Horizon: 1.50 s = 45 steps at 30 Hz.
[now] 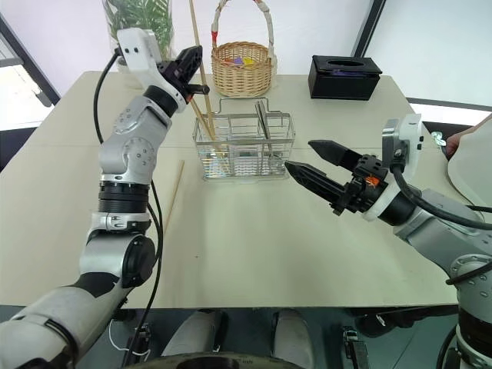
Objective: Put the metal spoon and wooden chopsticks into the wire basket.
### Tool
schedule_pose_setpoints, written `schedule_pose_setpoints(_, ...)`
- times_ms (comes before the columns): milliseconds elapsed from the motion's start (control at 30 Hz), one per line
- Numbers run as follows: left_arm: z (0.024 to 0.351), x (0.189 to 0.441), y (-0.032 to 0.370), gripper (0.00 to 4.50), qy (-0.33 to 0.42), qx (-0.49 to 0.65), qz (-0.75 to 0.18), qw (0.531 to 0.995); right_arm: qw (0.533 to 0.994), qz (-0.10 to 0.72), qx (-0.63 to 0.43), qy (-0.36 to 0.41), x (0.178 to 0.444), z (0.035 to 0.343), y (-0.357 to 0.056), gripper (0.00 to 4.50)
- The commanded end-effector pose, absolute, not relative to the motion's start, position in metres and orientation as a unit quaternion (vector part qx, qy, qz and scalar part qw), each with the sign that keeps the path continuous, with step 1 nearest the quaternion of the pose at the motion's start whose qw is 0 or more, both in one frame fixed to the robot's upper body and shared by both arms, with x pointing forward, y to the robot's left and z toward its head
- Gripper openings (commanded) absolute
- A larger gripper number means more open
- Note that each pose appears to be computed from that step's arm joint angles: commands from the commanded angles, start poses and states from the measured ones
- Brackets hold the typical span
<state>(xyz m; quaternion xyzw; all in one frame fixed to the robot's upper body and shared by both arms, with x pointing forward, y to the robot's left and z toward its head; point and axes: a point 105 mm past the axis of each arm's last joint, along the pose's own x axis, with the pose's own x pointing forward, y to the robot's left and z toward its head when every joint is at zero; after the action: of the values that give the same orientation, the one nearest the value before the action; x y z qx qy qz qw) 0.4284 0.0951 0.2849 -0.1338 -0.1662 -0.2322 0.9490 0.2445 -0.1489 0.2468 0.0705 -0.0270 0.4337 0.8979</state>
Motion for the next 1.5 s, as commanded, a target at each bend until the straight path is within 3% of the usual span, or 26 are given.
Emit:
schedule_pose_setpoints(33,0.296,0.420,0.090,1.18,-0.193,-0.146,-0.250,0.938,0.898,0.432,0.062,-0.059,0.240,0.261,-0.150,3.96)
schedule_pose_setpoints(233,0.303,0.416,0.099,4.26,-0.196,-0.153,-0.246,0.937,0.900,0.426,0.065,-0.059,0.243,0.260,-0.152,3.96)
schedule_pose_setpoints(267,0.306,0.415,0.101,4.47,-0.198,-0.153,-0.245,0.937,0.900,0.426,0.066,-0.059,0.244,0.260,-0.153,3.96)
schedule_pose_setpoints(467,0.349,0.401,0.137,4.47,-0.210,-0.126,-0.216,0.945,0.899,0.429,0.065,-0.062,0.249,0.261,-0.151,3.96)
schedule_pose_setpoints(600,0.347,0.413,0.181,4.47,-0.112,-0.118,-0.150,0.975,0.896,0.436,0.060,-0.061,0.250,0.259,-0.148,3.96)
schedule_pose_setpoints(667,0.321,0.421,0.203,4.47,-0.004,-0.096,-0.108,0.990,0.895,0.438,0.062,-0.057,0.250,0.256,-0.147,3.96)
schedule_pose_setpoints(800,0.280,0.421,0.228,4.47,0.108,-0.026,-0.071,0.991,0.893,0.442,0.060,-0.056,0.252,0.252,-0.146,3.96)
schedule_pose_setpoints(1000,0.205,0.408,0.233,4.47,0.286,0.056,-0.059,0.955,0.890,0.446,0.069,-0.060,0.254,0.248,-0.141,3.96)
schedule_pose_setpoints(1267,0.157,0.402,0.193,4.47,0.380,-0.012,-0.107,0.919,0.889,0.446,0.077,-0.061,0.255,0.249,-0.138,3.96)
schedule_pose_setpoints(1500,0.147,0.403,0.179,4.47,0.400,-0.025,-0.126,0.908,0.893,0.438,0.085,-0.059,0.254,0.248,-0.140,3.96)
